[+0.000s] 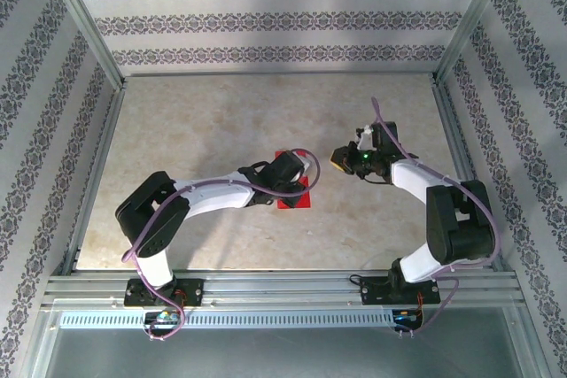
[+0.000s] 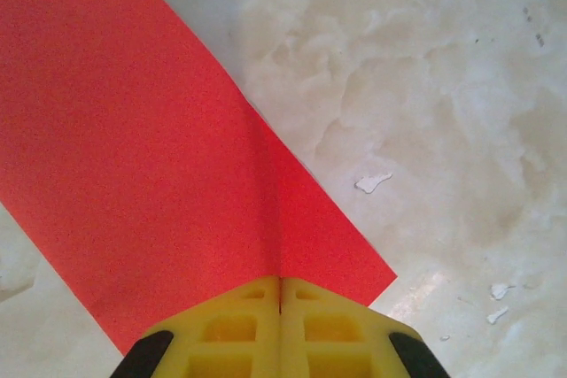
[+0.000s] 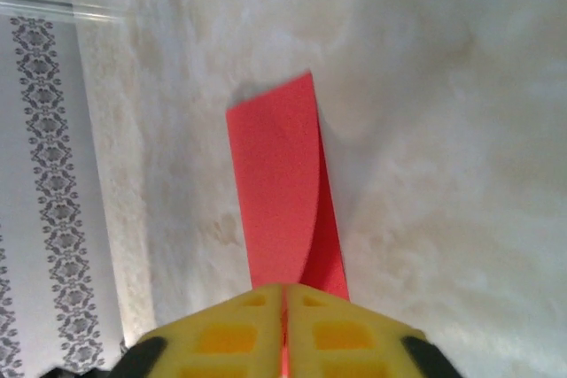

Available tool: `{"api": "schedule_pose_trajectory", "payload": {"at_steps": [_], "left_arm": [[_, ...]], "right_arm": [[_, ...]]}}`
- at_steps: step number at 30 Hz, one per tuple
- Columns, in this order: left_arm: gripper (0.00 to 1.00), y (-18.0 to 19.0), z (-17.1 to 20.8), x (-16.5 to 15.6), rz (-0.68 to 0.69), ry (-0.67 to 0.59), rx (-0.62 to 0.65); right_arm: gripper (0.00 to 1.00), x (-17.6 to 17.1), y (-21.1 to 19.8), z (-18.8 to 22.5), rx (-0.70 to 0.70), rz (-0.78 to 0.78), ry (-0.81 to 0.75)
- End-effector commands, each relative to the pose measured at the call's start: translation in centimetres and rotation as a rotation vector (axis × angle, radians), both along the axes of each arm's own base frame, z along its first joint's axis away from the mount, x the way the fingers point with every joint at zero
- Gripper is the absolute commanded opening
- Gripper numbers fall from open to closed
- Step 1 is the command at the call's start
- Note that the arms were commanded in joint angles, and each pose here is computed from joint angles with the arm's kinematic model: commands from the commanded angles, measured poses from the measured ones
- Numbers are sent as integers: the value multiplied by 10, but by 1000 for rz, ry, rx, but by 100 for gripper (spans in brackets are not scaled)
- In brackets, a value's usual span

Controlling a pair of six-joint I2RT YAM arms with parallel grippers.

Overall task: Fold a paper plane with a square sheet of paper (fold left side to right side)
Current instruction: Fold the triangle a second time at the center of the table.

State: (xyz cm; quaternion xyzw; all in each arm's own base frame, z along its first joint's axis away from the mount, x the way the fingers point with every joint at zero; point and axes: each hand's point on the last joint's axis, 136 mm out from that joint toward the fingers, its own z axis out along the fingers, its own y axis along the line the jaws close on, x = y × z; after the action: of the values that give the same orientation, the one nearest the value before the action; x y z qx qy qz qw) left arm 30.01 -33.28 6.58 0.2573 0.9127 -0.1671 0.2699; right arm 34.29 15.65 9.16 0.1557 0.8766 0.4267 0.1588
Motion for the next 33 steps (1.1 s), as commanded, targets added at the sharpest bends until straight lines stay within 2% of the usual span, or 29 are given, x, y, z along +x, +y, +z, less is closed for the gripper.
{"api": "schedule_pose_trajectory", "payload": {"at_steps": [1, 8, 17, 33], "left_arm": [[0, -8, 17, 3, 42, 66, -166], [0, -4, 14, 7, 73, 101, -216], [0, -3, 7, 5, 80, 126, -218], [0, 7, -3, 7, 94, 134, -188]], "right_arm": [[1, -27, 13, -6, 18, 85, 1], [0, -69, 53, -38, 4, 194, 68], [0, -77, 80, -53, -8, 265, 100], [0, -90, 66, -87, -140, 285, 203]]}}
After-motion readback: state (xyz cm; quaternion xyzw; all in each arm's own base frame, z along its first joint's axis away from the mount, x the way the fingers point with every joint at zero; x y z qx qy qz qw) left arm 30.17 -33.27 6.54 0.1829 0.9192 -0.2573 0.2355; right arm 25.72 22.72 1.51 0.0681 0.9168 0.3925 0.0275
